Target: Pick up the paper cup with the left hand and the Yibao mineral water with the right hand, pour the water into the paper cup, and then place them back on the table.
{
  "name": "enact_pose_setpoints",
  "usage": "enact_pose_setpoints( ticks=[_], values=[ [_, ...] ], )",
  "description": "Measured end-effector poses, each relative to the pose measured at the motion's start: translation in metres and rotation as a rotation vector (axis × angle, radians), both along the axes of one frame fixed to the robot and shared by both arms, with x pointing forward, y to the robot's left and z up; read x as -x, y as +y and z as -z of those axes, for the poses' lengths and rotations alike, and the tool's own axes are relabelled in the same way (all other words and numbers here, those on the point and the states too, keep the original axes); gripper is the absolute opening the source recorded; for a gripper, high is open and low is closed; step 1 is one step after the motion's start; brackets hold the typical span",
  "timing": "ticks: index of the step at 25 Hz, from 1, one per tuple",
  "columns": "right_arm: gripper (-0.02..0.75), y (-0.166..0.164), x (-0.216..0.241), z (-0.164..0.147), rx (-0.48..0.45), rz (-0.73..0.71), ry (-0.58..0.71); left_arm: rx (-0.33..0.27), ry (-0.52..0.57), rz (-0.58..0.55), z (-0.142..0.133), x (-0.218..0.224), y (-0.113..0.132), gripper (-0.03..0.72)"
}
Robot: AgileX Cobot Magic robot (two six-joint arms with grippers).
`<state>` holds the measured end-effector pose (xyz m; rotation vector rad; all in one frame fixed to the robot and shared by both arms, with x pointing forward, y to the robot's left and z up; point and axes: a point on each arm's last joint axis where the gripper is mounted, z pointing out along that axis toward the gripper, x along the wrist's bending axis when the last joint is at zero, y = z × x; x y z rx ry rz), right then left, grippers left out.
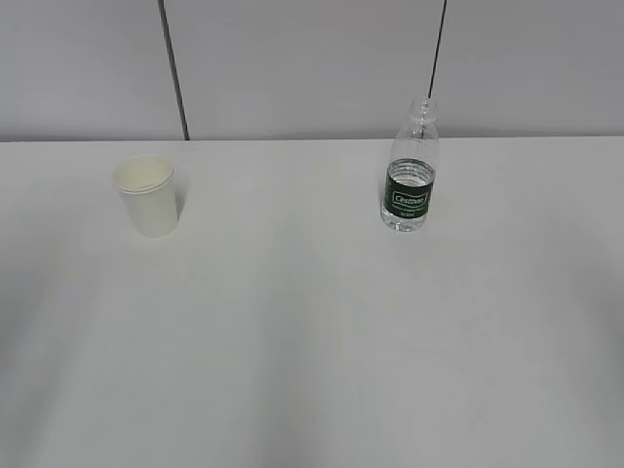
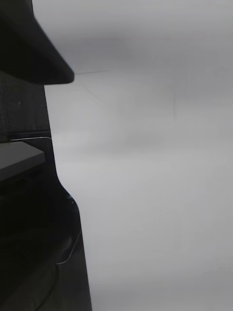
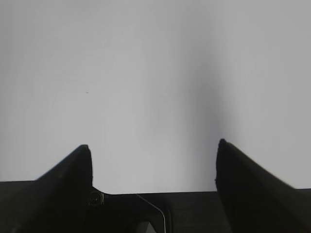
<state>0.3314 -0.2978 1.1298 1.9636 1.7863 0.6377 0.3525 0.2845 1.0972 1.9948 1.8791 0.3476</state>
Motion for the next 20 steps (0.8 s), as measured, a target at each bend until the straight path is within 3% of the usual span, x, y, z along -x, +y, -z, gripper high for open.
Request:
enact_pose_setpoints(
  ticks=[10,20],
  values=[
    [0.585,-0.001,0.056,0.037,0.006,-0.008,-0.094,0.048,-0.235,0.006,0.016,0.074,0.005,0.538],
    [0.585,-0.001,0.094,0.07,0.025,-0.03,-0.209,0.074,-0.465,0.006,0.037,0.115,0.009,0.506]
  ],
)
